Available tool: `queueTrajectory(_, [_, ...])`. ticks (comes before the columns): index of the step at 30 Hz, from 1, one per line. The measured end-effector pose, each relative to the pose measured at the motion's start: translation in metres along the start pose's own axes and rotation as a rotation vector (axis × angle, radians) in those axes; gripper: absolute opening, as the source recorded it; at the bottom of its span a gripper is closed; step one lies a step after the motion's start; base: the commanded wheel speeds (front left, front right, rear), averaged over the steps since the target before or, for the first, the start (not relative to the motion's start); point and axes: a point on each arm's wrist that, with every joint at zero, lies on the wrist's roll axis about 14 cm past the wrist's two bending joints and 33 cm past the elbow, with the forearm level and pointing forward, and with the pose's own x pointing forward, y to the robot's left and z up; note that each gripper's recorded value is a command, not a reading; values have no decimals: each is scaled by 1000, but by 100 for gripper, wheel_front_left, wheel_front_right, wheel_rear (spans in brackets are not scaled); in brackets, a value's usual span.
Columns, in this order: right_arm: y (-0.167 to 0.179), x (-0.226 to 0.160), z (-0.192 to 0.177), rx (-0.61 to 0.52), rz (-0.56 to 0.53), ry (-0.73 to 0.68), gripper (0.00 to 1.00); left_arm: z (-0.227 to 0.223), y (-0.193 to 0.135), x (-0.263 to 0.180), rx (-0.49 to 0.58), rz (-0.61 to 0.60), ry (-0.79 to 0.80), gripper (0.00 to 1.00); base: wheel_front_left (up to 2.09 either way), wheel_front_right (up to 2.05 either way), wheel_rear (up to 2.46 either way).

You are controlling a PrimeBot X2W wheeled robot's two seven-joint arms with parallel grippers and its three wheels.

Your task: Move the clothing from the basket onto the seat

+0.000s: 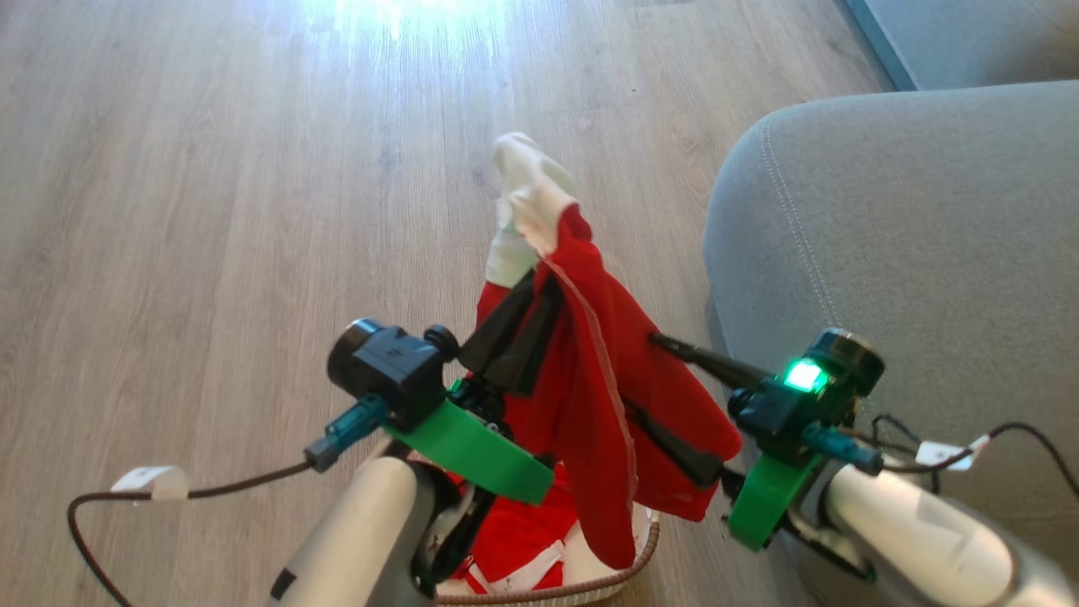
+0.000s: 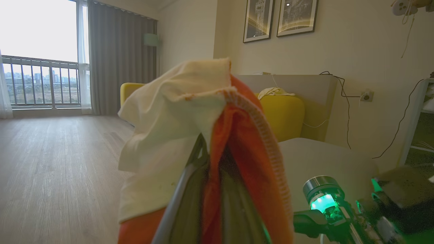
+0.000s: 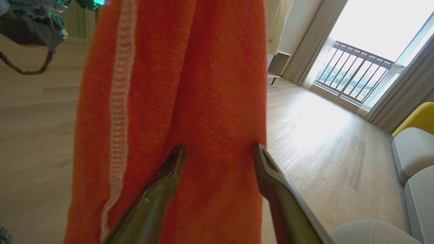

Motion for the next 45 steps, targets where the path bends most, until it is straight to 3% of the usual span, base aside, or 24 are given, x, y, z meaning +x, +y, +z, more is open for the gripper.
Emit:
queueTrajectory(7, [-13, -1, 1, -36, 2, 16, 100, -1, -5, -3, 0, -14, 9, 0, 0, 0, 0])
queueTrajectory(29, [25, 12, -3, -147, 261, 80, 100, -11, -31, -10, -4, -126, 43, 0, 0, 0, 0])
queueTrajectory(40, [64, 33, -8, -100, 330, 76, 100, -12, -37, -12, -16, -147, 50, 0, 0, 0, 0])
queueTrajectory(41, [68, 35, -7, -87, 333, 70, 26, -12, -38, -13, -15, -147, 51, 0, 0, 0, 0])
queueTrajectory(42, [71, 38, -5, -59, 332, 66, 0, -12, -38, -13, -15, -149, 51, 0, 0, 0, 0])
queueTrajectory(45, [75, 45, 3, -37, 334, 39, 0, -13, -39, -15, -20, -150, 54, 0, 0, 0, 0])
